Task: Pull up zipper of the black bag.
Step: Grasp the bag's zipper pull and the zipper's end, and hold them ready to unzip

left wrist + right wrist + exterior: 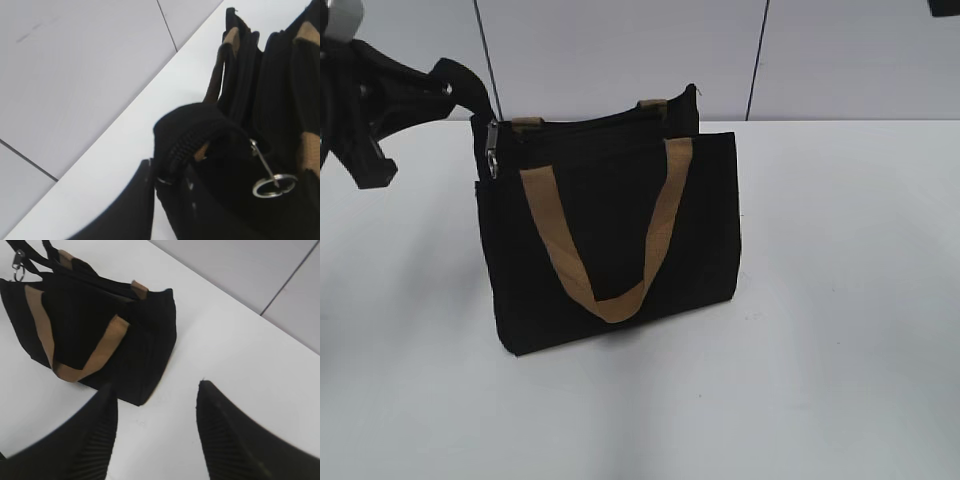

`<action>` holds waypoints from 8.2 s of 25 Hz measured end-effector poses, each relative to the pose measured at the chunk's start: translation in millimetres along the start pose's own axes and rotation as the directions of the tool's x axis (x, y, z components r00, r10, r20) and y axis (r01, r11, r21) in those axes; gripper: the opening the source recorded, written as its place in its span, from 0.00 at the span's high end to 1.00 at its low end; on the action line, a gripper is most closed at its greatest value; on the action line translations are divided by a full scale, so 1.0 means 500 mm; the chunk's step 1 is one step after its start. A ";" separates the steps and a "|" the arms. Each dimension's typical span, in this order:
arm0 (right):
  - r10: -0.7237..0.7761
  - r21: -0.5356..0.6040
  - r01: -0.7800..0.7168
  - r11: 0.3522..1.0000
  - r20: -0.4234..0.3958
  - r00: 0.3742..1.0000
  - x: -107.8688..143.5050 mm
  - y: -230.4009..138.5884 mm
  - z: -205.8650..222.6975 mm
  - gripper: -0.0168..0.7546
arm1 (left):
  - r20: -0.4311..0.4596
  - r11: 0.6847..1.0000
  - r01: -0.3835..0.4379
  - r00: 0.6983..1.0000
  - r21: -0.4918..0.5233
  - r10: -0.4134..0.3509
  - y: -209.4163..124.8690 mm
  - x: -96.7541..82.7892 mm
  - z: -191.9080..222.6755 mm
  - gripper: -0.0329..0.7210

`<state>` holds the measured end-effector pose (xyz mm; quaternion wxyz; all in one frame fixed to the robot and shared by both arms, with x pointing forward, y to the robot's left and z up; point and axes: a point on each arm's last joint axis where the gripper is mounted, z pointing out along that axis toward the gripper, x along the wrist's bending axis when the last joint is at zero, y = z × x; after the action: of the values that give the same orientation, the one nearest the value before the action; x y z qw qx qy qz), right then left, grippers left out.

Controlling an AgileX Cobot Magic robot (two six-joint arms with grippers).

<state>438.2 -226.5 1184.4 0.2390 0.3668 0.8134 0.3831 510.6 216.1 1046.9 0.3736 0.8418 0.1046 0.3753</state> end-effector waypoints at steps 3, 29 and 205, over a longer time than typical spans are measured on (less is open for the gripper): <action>-0.029 -0.002 0.029 1.000 -0.054 0.998 0.014 0.029 0.026 0.46 | -0.015 0.996 0.085 0.996 -0.016 -0.085 0.003 0.003 -0.001 0.85; -0.285 -0.108 0.266 0.958 -0.246 0.926 0.205 0.114 0.351 0.46 | -0.032 0.954 0.241 0.968 -0.180 -0.251 0.068 0.009 -0.070 0.86; -0.208 0.110 0.230 0.967 -0.179 0.962 0.070 0.031 0.476 0.98 | 0.024 0.858 0.319 0.933 0.402 -0.358 -0.031 -0.034 -0.086 0.93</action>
<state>582.3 -85.7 1052.3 0.1871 0.2559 0.8892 0.3298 469.9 242.6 1045.4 0.2624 0.8850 0.3056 0.2336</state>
